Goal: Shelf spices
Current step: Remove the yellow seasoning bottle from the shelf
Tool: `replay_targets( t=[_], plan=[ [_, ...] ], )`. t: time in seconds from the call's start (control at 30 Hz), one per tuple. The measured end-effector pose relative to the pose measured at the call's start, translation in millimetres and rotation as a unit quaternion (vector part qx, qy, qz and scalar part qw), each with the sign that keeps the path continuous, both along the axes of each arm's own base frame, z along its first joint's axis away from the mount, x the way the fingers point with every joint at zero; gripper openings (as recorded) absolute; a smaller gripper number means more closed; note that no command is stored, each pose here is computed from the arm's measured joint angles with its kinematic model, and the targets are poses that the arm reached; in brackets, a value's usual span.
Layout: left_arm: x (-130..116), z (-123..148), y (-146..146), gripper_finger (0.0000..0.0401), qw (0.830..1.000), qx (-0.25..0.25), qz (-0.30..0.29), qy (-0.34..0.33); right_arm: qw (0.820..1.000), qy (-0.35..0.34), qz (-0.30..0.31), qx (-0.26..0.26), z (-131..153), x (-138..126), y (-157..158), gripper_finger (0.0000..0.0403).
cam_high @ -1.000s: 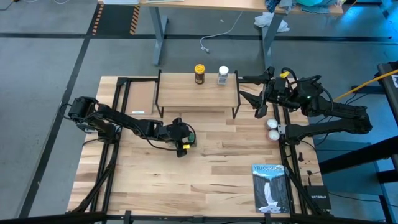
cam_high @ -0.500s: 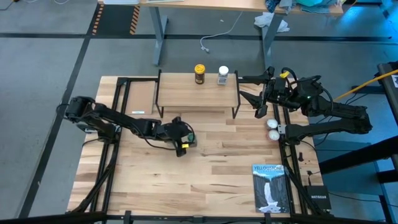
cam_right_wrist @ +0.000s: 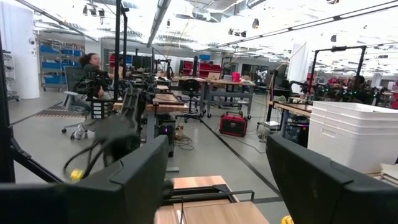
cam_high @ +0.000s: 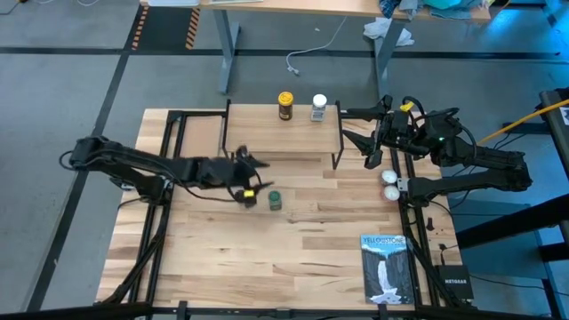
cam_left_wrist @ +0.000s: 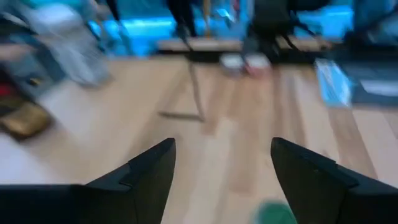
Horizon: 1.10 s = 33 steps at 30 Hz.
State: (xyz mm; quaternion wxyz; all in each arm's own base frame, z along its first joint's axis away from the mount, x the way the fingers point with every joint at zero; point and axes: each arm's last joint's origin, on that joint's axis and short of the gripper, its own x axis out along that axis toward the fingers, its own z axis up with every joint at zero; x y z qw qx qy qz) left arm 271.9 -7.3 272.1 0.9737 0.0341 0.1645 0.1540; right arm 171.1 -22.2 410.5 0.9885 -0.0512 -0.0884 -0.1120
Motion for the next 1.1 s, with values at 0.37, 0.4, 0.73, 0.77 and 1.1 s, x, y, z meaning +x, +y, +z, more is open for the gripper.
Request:
replay_targets(
  t=[0.37,0.4,0.73,0.77,1.1],
  plan=[
    [-10,55,59,0.0282,0.990,0.038,0.119,-0.068,1.000,-0.005,0.000,0.000,1,0,0,0.0277],
    [-9,57,65,0.0290,0.989,0.045,0.127,-0.065,1.000,-0.005,0.000,0.000,1,0,0,0.0277],
    [10,52,126,0.0359,0.983,0.068,0.171,-0.002,1.000,-0.014,0.013,-0.004,3,-1,1,0.0277],
    [13,48,131,0.0363,0.983,0.065,0.172,0.005,1.000,-0.014,0.015,-0.004,3,0,1,0.0277],
    [42,23,163,0.0377,0.983,0.049,0.176,0.031,1.000,-0.013,0.019,-0.005,3,0,1,0.0277]
  ],
)
